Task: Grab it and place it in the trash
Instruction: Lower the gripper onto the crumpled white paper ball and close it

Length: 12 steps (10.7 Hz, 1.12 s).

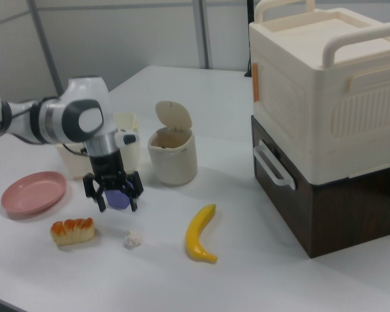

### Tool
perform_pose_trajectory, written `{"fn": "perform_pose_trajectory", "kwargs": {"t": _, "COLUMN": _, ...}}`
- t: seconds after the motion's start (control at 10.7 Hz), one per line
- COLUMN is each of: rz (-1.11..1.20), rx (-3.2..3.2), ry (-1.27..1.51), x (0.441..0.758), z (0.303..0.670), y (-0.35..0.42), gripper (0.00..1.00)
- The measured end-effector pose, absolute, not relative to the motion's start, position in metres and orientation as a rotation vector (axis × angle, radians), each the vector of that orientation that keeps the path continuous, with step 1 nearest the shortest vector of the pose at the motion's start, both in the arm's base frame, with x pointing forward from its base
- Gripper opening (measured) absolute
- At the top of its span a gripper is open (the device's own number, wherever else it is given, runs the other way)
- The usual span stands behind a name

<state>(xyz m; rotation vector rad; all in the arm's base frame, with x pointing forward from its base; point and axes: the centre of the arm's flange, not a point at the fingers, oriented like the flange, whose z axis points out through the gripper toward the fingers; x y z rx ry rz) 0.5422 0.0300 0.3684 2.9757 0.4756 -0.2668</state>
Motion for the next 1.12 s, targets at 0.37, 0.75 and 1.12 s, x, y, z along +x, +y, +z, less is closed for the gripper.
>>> {"fn": "perform_pose_trajectory", "kwargs": {"t": 0.37, "rz": -0.318, "rx": 2.932, "ry": 0.596, "x": 0.528, "z": 0.339, "y": -0.014, "gripper": 0.89}}
{"fn": "perform_pose_trajectory", "kwargs": {"t": 0.75, "rz": -0.352, "rx": 2.918, "ry": 0.614, "x": 0.523, "z": 0.311, "y": -0.021, "gripper": 0.59}}
{"fn": "perform_pose_trajectory", "kwargs": {"t": 1.12, "rz": -0.206, "rx": 2.919, "ry": 0.596, "x": 0.543, "z": 0.349, "y": -0.014, "gripper": 0.22}}
